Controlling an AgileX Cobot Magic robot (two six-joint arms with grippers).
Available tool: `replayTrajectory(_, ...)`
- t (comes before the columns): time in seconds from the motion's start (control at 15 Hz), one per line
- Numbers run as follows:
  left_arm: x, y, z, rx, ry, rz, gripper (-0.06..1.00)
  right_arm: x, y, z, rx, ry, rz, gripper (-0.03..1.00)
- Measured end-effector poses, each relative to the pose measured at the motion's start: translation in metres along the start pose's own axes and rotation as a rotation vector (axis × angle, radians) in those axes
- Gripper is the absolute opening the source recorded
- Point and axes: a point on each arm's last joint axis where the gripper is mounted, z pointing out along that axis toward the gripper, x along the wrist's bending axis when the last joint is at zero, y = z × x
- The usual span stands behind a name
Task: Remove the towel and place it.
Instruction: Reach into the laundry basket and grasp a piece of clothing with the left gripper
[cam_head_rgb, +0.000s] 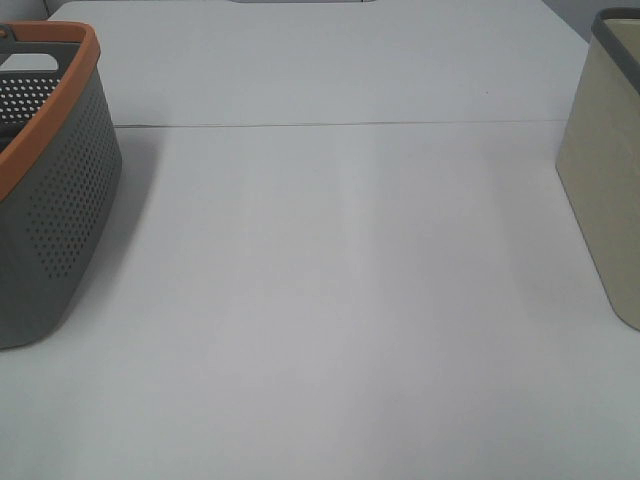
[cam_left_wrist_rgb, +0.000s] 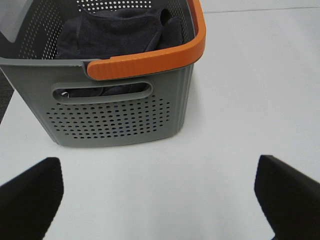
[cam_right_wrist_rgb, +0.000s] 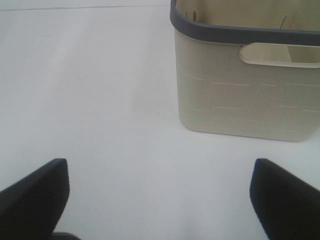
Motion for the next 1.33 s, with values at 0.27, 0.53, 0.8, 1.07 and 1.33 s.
replayTrajectory(0.27,0.0,0.0,0.0,0.0,0.0,0.0,0.98,0.0,0.0,0.0,0.0,0.0,0.0,0.87)
replayTrajectory(0.53,0.0,0.0,0.0,0.0,0.0,0.0,0.98,0.0,0.0,0.0,0.0,0.0,0.0,0.87)
replayTrajectory(0.8,0.0,0.0,0.0,0.0,0.0,0.0,0.98,0.0,0.0,0.0,0.0,0.0,0.0,0.87)
replayTrajectory(1.07,-0.0003,0.0,0.0,0.0,0.053,-0.026,0.98,0.0,0.0,0.0,0.0,0.0,0.0,0.87)
replayTrajectory(1.33,-0.0003,0.0,0.0,0.0,0.053,-0.026,0.98,0.0,0.0,0.0,0.0,0.0,0.0,0.87)
